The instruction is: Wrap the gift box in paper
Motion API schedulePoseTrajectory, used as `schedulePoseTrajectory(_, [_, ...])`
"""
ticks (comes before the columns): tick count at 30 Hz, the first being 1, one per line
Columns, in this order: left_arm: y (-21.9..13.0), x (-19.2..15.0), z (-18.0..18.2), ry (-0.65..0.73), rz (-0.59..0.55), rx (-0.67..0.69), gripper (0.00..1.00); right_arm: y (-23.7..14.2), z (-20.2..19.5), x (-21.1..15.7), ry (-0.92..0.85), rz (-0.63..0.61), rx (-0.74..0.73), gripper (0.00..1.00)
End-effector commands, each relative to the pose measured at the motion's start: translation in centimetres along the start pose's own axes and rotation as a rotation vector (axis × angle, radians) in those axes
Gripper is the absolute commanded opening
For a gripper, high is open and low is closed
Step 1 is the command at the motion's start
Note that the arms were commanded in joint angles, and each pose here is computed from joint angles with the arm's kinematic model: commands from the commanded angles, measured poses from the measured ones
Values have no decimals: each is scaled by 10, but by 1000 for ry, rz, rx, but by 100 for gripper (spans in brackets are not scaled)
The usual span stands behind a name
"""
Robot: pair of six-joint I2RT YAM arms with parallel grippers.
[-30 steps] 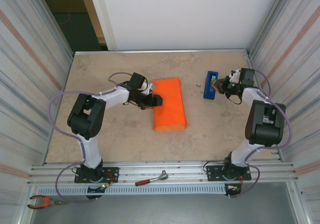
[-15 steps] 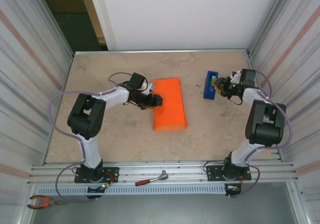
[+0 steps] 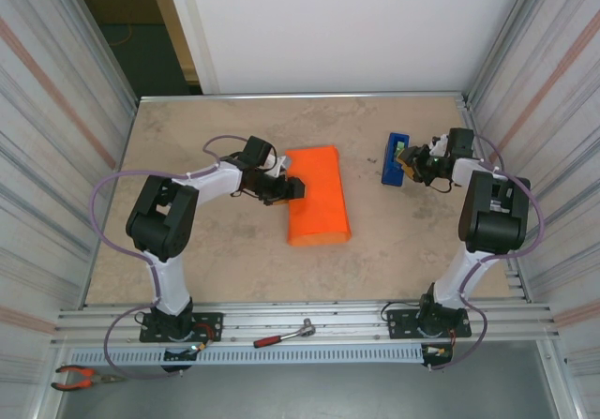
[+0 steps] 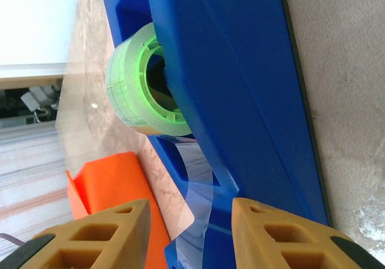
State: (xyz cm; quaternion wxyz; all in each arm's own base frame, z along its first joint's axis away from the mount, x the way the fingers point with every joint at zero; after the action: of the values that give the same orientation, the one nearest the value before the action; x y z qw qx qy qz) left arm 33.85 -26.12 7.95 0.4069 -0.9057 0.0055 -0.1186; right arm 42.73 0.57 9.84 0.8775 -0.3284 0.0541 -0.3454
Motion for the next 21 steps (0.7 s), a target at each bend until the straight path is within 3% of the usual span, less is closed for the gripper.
schedulePoseTrajectory(1, [18,-52,61,-96,163,239,69,7,0,3,-23,11,-10,40])
schedulePoseTrajectory(21, [18,-53,61,-100,162,239,68,15,0,-1,-28,41,-14,28])
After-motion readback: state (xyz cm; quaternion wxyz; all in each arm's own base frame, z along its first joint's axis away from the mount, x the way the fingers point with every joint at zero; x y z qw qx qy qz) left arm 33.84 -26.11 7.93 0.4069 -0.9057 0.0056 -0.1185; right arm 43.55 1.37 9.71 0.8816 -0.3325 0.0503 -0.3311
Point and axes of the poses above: each hand's point on the last joint's axis, 136 mm out from that joint toward the fingers, its own y axis out along the fingers, its own z axis along the line the jaws close on, x = y × z, the point moved 3 cm from there along -y, back along the fingers
